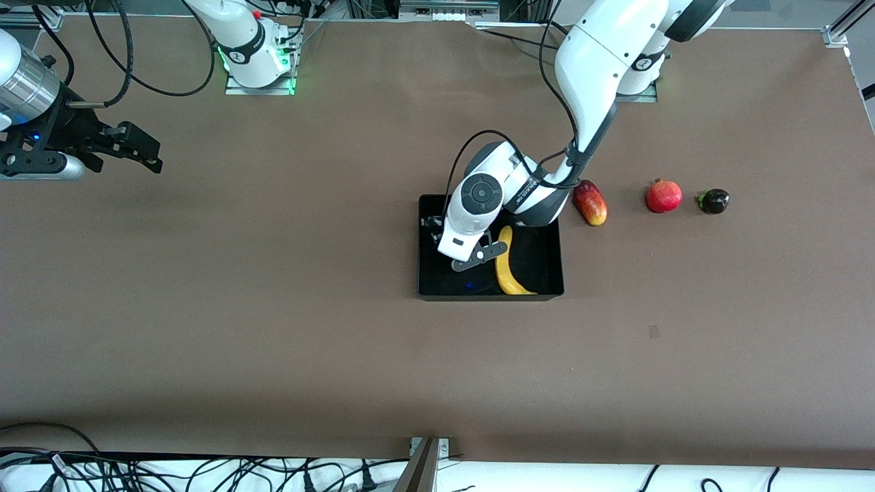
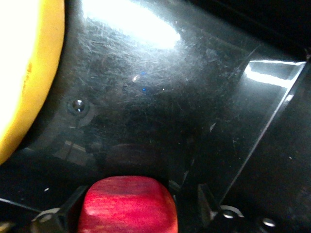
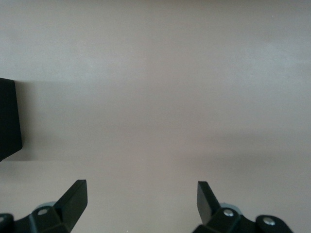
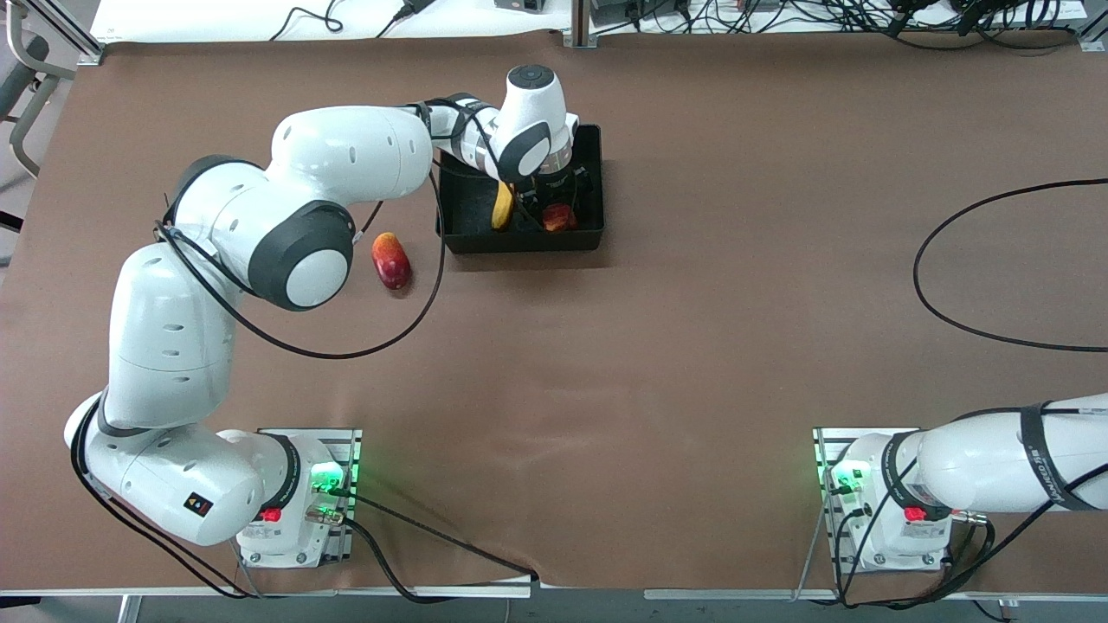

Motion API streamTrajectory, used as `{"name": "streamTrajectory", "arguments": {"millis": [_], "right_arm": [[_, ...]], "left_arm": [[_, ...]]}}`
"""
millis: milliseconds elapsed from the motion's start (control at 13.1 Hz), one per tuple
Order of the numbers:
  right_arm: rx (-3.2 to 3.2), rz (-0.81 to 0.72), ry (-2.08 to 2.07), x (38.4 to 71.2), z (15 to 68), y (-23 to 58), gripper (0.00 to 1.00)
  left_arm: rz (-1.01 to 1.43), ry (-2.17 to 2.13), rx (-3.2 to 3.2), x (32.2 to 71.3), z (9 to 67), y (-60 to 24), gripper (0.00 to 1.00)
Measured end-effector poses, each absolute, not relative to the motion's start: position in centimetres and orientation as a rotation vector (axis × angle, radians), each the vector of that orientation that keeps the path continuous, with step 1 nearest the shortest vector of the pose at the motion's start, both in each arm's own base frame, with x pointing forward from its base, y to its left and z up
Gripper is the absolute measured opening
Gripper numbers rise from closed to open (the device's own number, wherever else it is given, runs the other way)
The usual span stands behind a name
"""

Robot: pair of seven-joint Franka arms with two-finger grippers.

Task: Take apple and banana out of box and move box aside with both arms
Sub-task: 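Reach the left gripper into the black tray and grasp the red apple, then lift the apple out with the left gripper and set it on the table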

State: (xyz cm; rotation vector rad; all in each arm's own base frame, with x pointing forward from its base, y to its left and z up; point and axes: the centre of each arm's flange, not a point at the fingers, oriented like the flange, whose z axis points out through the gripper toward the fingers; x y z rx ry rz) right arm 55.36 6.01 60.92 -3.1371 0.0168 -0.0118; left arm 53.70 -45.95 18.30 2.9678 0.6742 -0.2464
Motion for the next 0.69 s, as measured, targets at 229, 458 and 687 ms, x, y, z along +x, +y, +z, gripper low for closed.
{"name": "streamTrajectory", "arguments": {"millis": [229,458,687], "right_arm": [[-3.137,-0.012,0.017,55.36,60.92,6.01,1.00],[-3.137,-0.012,0.017,55.36,60.92,6.01,1.00],[-3.137,-0.012,0.017,55.35,60.92,6.01,1.00]], "left_arm": [[-0.249,0.678,2.968,53.67,17.98,-45.95,0.67],[-0.249,0.678,2.967,53.67,17.99,-45.95,0.67],[-0.264,0.679,2.978,53.71,18.26,-45.91,0.67]]}}
